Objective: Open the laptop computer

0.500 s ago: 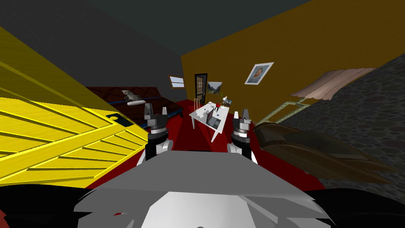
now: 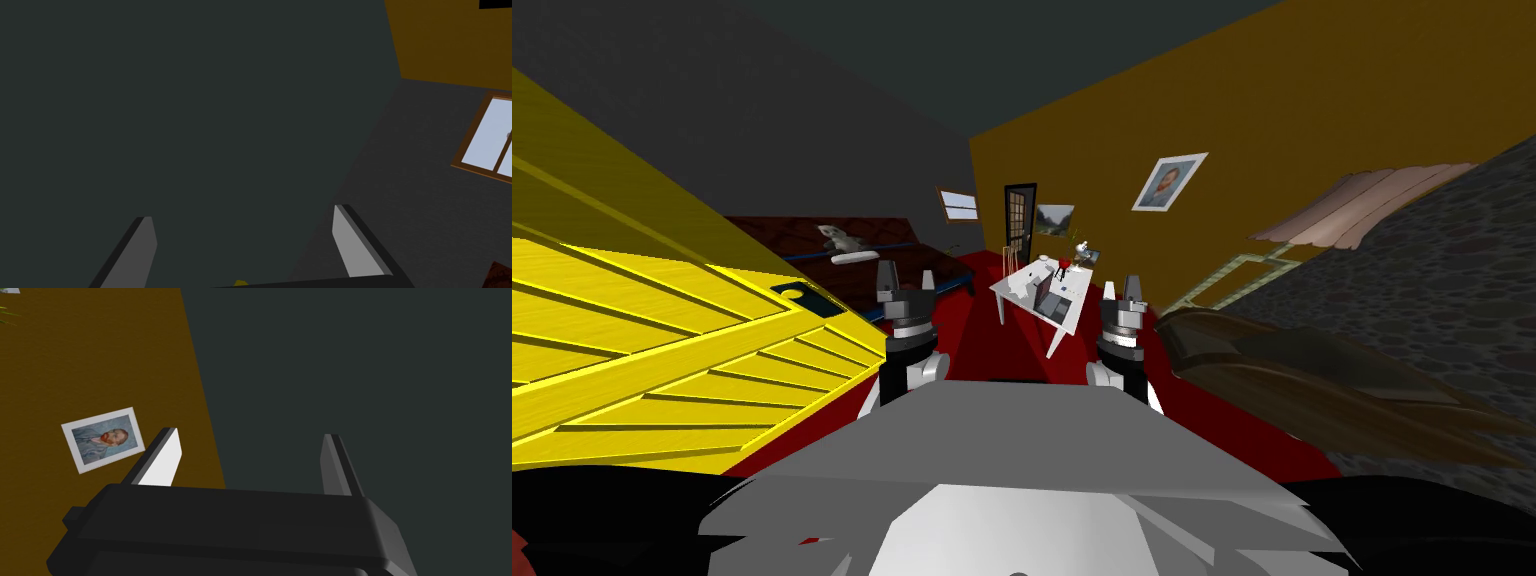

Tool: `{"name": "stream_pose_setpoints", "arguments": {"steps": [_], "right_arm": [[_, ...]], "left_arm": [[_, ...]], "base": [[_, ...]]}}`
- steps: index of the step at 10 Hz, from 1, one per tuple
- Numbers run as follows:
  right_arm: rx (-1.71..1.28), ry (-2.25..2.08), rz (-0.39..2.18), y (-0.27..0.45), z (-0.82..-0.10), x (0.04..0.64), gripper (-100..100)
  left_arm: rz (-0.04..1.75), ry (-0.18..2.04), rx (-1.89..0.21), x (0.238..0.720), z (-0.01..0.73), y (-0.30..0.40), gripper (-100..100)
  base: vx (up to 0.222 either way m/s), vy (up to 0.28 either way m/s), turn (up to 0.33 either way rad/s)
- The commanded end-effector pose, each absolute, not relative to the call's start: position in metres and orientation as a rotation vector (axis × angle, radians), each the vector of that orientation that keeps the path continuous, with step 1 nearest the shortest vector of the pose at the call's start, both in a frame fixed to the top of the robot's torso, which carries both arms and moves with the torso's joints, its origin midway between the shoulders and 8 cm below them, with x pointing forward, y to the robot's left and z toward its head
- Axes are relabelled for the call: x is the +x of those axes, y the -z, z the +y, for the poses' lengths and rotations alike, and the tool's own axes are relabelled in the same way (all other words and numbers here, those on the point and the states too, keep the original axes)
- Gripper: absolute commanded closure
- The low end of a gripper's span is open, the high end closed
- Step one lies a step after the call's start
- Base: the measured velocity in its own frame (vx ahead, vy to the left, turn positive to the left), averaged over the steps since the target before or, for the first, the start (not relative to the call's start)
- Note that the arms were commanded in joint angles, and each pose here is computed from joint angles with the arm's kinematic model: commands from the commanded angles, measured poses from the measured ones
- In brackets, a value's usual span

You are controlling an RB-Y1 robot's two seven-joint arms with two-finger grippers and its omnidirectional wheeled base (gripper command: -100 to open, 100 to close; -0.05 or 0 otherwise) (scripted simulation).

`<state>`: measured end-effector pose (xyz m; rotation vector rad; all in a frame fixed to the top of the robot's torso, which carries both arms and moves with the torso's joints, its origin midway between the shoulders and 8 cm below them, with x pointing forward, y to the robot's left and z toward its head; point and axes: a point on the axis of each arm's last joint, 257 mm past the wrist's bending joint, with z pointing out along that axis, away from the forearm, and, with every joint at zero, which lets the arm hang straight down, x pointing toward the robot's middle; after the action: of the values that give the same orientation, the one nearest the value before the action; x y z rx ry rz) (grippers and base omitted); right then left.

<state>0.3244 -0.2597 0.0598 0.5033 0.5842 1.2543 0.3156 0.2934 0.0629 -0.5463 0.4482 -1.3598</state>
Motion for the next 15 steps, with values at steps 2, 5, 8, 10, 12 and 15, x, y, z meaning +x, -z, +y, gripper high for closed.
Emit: {"name": "stream_pose_setpoints", "arguments": {"steps": [2,5,8,10,12,15], "right_arm": [[0.503,-1.254,0.584,-0.060,-0.260,0.324,0],[0.474,-1.243,0.627,-0.056,-0.255,0.327,-100],[0.411,-1.186,0.731,-0.043,-0.248,0.336,-100],[0.371,-1.123,0.803,-0.031,-0.247,0.345,-100],[0.333,-1.044,0.874,-0.016,-0.249,0.354,-100],[0.280,-0.900,0.972,0.007,-0.258,0.369,-100]], "left_arm": [[0.448,1.360,-0.546,0.316,0.293,-0.063,0],[0.448,1.360,-0.546,0.316,0.293,-0.063,0],[0.449,1.360,-0.547,0.316,0.293,-0.063,0],[0.449,1.360,-0.547,0.316,0.293,-0.063,0],[0.448,1.360,-0.547,0.316,0.293,-0.063,0],[0.448,1.360,-0.547,0.316,0.293,-0.063,0]], "base": [[0.000,0.000,0.000],[0.008,0.006,-0.006],[0.046,0.051,-0.032],[0.072,0.088,-0.054],[0.103,0.123,-0.058],[0.112,0.134,-0.075]]}}
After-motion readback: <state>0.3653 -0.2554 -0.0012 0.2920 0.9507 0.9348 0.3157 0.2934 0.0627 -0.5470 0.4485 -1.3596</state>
